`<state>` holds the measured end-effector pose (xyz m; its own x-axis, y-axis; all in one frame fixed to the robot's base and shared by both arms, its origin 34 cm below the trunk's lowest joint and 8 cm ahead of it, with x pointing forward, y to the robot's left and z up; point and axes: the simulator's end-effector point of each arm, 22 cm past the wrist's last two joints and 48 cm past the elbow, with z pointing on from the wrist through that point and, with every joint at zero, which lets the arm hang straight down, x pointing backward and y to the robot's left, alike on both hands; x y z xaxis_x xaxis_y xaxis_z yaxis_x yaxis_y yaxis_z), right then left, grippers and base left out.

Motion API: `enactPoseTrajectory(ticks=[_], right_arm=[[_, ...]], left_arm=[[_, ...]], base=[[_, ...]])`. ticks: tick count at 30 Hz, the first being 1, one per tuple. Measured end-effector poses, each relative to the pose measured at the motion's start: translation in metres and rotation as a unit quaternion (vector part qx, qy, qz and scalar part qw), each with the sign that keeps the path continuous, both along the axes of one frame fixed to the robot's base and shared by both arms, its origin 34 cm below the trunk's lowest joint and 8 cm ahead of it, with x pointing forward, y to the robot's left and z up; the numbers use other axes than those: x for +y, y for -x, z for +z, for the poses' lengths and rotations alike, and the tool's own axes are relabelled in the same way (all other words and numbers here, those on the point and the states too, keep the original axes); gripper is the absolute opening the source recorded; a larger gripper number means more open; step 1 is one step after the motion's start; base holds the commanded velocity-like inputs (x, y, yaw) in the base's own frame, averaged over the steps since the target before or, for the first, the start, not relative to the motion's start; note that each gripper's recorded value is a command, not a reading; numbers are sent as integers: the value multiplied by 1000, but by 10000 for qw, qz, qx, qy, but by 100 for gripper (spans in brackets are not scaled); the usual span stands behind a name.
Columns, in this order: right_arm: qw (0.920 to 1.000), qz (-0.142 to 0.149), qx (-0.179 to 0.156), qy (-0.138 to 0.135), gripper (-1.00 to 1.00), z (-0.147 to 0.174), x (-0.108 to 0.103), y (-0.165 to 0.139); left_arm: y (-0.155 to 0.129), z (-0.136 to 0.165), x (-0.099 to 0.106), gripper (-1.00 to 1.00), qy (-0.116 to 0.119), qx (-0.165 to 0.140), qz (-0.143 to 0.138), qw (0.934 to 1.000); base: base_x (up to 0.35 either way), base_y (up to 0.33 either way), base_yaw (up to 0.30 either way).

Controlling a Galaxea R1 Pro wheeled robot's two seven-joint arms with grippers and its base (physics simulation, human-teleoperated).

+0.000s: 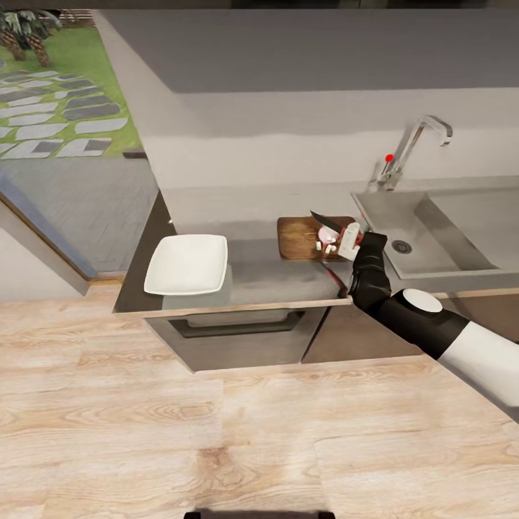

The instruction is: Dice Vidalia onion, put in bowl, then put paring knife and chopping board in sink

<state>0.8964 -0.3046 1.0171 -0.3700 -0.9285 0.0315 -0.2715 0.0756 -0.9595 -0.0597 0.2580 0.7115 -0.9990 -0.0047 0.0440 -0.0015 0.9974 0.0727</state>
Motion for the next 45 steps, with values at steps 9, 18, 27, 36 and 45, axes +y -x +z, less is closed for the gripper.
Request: enactPoseTrajectory(ticks=[9,18,27,36,45], right_arm=[[10000,-2,3,1,-100,0,0,0],[10000,-31,59,20,-100,-8,-3,-1],[10000,-31,59,21,-100,-8,-3,-1],[9932,-802,-505,-679,-100,44,-53,-18],[9159,-2457,-418,-3147,-100,59,-182,-3]], left_arm=[[0,0,0,100,1,3,1,10000],[2,1,0,100,2,34,0,10000],[2,1,0,100,1,36,1,10000],[2,1,0,100,2,37,-1,10000],[2,1,0,100,0,38,-1,10000]], base=[[21,0,0],[0,0,0],[0,0,0],[0,0,0],[0,0,0]])
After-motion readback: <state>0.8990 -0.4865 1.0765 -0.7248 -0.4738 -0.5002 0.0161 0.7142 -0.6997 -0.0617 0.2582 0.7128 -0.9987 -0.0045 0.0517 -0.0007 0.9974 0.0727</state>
